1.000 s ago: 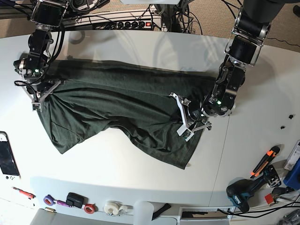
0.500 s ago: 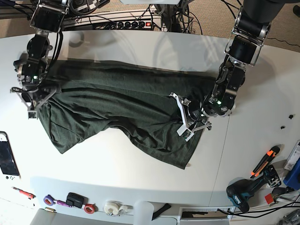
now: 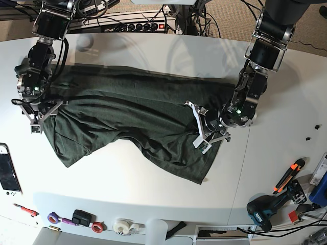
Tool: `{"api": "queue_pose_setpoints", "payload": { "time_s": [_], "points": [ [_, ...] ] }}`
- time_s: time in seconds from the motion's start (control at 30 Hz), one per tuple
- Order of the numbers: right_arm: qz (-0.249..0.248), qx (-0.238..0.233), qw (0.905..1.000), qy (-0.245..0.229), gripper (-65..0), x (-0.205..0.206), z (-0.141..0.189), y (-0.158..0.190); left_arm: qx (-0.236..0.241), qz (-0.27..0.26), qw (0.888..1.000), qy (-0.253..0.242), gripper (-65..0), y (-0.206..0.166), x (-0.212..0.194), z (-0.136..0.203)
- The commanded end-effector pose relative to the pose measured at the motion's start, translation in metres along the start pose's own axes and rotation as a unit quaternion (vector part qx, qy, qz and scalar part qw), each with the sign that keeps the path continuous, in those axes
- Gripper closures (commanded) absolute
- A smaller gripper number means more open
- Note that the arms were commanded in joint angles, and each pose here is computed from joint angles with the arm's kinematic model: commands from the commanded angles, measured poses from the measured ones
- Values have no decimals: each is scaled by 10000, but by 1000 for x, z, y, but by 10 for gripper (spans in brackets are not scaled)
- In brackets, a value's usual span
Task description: Layout the t-shirt on the table in an organized manner, then fold the t-shirt properly
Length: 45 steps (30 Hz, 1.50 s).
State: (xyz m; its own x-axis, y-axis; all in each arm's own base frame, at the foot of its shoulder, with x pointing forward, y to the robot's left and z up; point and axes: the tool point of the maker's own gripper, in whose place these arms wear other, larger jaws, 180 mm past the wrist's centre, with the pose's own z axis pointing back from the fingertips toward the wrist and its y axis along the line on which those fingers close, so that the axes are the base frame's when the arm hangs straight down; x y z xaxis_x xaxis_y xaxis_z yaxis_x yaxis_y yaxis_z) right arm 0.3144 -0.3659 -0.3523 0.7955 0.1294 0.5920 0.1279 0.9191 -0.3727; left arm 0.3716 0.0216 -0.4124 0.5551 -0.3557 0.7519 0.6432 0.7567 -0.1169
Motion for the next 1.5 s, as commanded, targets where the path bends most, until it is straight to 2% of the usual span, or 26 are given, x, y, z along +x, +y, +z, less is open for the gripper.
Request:
{"api": "queue_pose_setpoints", "payload": {
  "time_s": [0.0, 0.2, 0.37, 0.6, 0.93, 1.27, 1.47],
  "points": [
    [-11, -157, 9997, -212, -309, 14, 4, -13, 387, -149, 9957, 832, 0, 20, -37, 6],
    [11, -150, 9998, -107, -309, 2, 3, -11, 388, -150, 9957, 832, 0, 20, -37, 6],
    [-168, -360, 9991, -167, -309, 0, 3, -18, 386, -148, 9957, 833, 0, 20, -37, 6],
    [-180, -348, 9988, -291, -308, 4, 1, -18, 386, -148, 9957, 829, 0, 20, -37, 6],
    [-249, -152, 9994, 187, -307, -33, -22, -9, 384, -148, 9960, 798, 0, 20, -36, 6],
    [-111, -191, 9996, 161, -138, -30, -21, -15, 386, -151, 9960, 797, 0, 20, -36, 6],
    [13, -555, 9984, 107, -118, -22, -16, -50, 387, -150, 9959, 800, 0, 20, -36, 6]
  ]
}}
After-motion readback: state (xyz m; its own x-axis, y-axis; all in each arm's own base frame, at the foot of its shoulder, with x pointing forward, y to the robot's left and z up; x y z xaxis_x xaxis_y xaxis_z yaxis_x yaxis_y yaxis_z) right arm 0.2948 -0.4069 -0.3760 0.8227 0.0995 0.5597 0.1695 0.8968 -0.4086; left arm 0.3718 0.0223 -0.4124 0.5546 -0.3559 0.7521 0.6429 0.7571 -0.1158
